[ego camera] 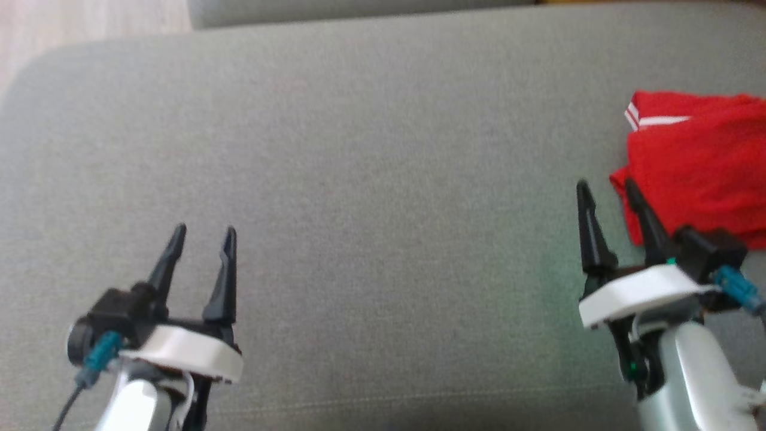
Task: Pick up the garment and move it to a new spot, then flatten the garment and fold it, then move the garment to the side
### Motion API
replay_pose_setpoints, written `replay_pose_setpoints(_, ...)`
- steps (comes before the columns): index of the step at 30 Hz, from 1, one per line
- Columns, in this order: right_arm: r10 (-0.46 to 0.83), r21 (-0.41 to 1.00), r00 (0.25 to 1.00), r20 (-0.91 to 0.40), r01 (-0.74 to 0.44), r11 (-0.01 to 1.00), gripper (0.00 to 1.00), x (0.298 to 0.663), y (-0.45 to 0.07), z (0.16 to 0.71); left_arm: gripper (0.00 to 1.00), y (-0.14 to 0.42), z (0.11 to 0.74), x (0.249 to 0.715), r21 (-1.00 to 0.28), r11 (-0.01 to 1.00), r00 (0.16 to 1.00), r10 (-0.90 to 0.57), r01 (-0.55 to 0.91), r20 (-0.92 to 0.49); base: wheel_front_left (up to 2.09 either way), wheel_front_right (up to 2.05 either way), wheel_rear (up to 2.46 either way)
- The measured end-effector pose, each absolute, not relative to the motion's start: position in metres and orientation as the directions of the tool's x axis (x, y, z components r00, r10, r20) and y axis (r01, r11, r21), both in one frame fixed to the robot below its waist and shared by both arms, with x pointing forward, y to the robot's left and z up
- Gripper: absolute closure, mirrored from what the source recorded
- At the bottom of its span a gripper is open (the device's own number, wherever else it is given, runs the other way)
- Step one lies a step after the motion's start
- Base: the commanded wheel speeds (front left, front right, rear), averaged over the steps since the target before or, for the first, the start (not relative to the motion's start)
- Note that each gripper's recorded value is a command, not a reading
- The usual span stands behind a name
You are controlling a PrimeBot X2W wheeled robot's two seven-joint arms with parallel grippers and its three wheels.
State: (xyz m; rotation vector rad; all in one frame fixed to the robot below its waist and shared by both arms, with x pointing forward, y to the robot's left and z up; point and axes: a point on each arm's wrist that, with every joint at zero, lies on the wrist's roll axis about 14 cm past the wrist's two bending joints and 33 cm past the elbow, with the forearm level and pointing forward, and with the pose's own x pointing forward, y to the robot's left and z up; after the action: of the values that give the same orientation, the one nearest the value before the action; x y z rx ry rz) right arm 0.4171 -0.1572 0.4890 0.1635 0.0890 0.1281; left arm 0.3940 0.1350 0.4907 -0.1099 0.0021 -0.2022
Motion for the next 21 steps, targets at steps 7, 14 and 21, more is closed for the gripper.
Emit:
replay_pose_setpoints(7,0.134,0.163,0.988,-0.079,-0.12,0.979,0.0,0.385,-0.158,0.496,0.0,0.14,0.496,0.363,-0.108,0.978,0.984,-0.18,0.18,0.014,0.0,0.0,0.0)
replay_pose_setpoints(14,0.128,0.14,0.99,-0.065,-0.117,0.983,0.0,0.364,-0.16,0.507,0.0,0.143,0.498,0.345,-0.097,0.98,0.985,-0.174,0.174,0.014,0.0,0.0,0.0)
replay_pose_setpoints(21,0.135,0.118,0.988,-0.071,-0.126,0.985,0.0,0.357,-0.158,0.512,0.0,0.146,0.502,0.343,-0.088,0.984,0.988,-0.155,0.156,0.026,0.0,0.0,0.0)
